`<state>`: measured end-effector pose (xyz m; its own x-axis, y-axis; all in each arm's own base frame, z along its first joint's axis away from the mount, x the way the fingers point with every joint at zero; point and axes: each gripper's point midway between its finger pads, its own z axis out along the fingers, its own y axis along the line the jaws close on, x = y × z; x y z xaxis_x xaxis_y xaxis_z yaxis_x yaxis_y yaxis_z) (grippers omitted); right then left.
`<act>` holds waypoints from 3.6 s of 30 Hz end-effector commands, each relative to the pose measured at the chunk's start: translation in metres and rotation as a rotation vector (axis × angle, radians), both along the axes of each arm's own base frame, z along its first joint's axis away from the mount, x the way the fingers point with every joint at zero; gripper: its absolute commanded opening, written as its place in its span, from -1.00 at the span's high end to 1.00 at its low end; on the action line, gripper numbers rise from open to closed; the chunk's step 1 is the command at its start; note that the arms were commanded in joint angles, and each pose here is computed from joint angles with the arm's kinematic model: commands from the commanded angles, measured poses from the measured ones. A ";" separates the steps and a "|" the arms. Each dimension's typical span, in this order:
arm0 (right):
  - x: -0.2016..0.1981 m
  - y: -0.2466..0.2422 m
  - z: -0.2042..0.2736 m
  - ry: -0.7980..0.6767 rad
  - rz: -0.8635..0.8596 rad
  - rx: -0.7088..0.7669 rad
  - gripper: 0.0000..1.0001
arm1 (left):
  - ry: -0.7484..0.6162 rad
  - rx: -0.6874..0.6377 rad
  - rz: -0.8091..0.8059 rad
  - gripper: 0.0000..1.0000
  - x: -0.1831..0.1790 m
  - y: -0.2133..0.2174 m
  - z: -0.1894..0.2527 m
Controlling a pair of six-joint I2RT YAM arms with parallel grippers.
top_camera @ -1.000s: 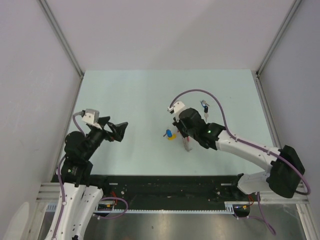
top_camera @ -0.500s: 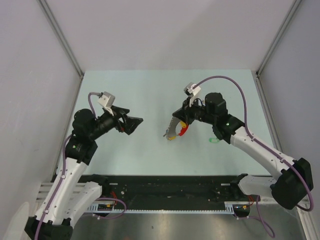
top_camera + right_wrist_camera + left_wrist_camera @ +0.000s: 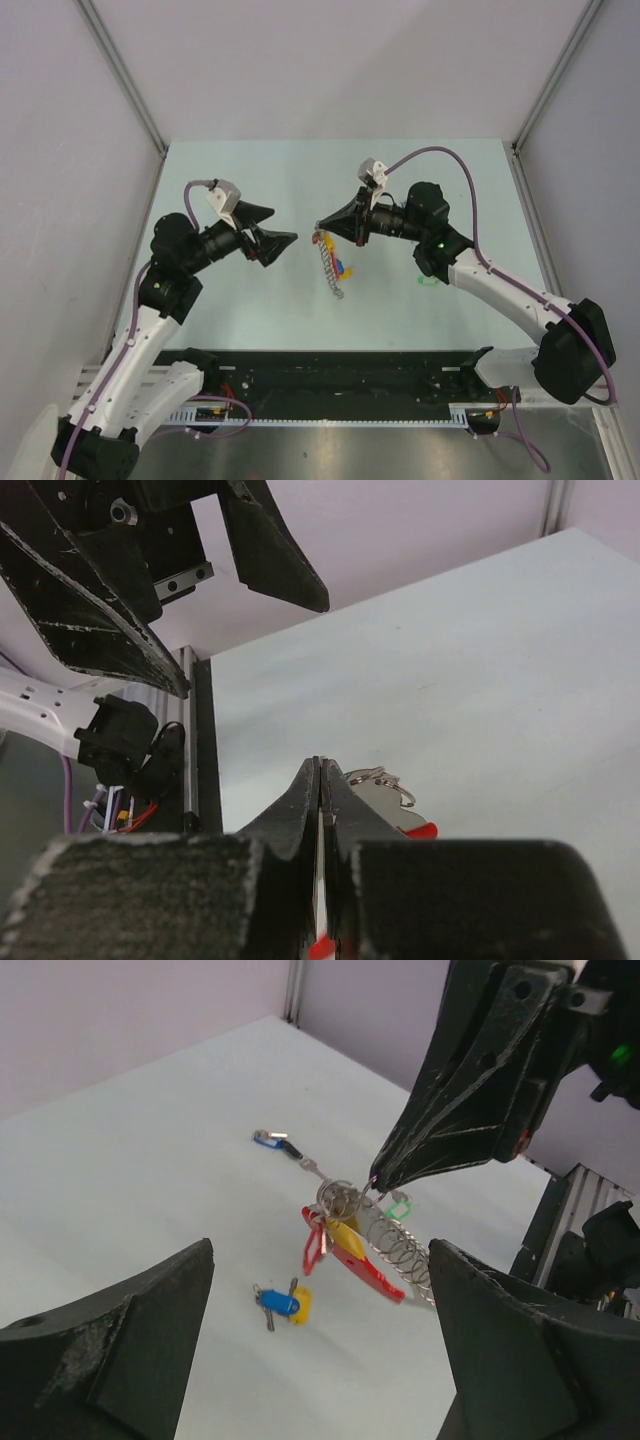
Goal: Put the keys on the keyring
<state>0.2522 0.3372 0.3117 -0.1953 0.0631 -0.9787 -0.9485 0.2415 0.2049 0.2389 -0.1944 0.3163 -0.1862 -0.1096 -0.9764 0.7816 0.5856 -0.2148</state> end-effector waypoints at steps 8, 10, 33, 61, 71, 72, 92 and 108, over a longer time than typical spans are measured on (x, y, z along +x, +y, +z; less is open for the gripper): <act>-0.001 0.002 0.040 -0.091 0.059 0.168 1.00 | -0.147 -0.106 -0.228 -0.50 -0.004 -0.033 0.037; 0.000 0.002 0.039 -0.088 0.040 0.166 1.00 | -0.104 -0.109 -0.216 -0.43 0.000 -0.033 0.023; -0.026 0.018 0.028 -0.089 0.136 0.149 1.00 | -0.082 -0.021 -0.397 0.08 -0.019 -0.043 -0.008; -0.054 0.023 0.018 -0.150 0.285 0.110 1.00 | -0.257 0.013 -0.607 -0.05 -0.060 -0.044 -0.016; -0.054 0.026 0.014 -0.142 0.293 0.109 1.00 | -0.233 0.006 -0.597 0.46 -0.056 -0.045 -0.015; -0.054 0.026 0.015 -0.143 0.293 0.111 1.00 | -0.231 0.007 -0.597 0.49 -0.056 -0.045 -0.016; -0.053 0.026 0.016 -0.143 0.279 0.107 1.00 | -0.196 0.036 -0.535 0.99 -0.044 -0.044 -0.020; -0.022 0.016 -0.002 -0.123 -0.177 0.004 -0.73 | -0.060 0.136 -0.179 0.99 -0.011 -0.016 -0.029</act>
